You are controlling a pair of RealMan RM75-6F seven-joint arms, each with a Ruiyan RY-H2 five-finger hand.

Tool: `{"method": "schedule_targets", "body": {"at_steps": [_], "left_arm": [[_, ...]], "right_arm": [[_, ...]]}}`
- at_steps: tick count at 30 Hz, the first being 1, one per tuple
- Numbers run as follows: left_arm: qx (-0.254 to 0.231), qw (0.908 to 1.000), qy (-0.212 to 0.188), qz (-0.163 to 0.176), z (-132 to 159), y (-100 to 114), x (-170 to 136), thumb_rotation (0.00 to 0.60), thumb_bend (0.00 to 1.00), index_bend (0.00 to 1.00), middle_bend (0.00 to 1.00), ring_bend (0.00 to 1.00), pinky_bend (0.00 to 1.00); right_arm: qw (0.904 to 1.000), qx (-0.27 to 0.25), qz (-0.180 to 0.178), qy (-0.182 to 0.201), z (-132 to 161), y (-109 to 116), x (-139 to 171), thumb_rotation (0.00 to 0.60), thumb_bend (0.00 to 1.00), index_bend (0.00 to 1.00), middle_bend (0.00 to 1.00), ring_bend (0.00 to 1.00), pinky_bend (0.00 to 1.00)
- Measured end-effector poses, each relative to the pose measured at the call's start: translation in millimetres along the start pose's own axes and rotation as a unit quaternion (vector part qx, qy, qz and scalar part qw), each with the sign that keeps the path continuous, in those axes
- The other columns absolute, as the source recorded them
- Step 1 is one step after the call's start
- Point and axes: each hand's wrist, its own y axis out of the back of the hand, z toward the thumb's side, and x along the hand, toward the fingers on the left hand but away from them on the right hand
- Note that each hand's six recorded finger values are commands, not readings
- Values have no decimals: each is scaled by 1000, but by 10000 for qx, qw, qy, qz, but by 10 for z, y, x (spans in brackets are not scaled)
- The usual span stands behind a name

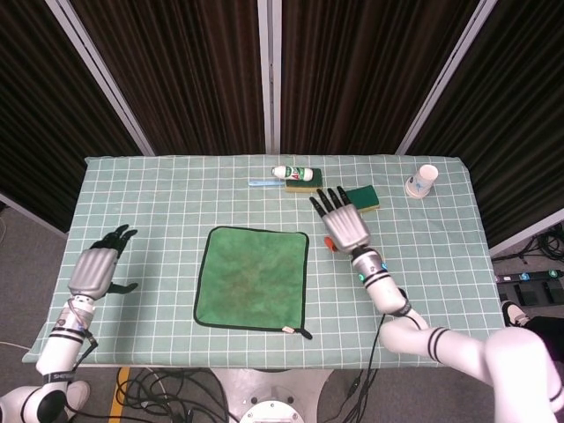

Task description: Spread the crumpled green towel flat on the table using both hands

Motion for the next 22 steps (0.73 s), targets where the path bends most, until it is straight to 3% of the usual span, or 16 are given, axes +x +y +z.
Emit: {"method": "schedule_targets", "body": {"at_steps": [7,10,16,22], "left_arm": [[151,9973,434,571,-260,68,-169,600,0,159,155,152,258],[201,9957,533,730,-329,87,-279,600,0,159,155,152,257],[391,9919,691,990,-404,101,-526,600,0,159,155,152,253],[516,9881,706,1268,-388,131,-756,600,0,159,155,152,248]], "right_arm": [[9971,-303,-392,-581,-880,151,1058,515,195,0,17,0,0],[9946,-503,-543,-730,-1078,156,1472,509,195,0,17,0,0],[9881,-1035,-619,-951,-1201,34,2130,508,195,0,18,0,0],[9812,-1356,-564,-1248,-1293,-60,2538,516,194,0,18,0,0]]}}
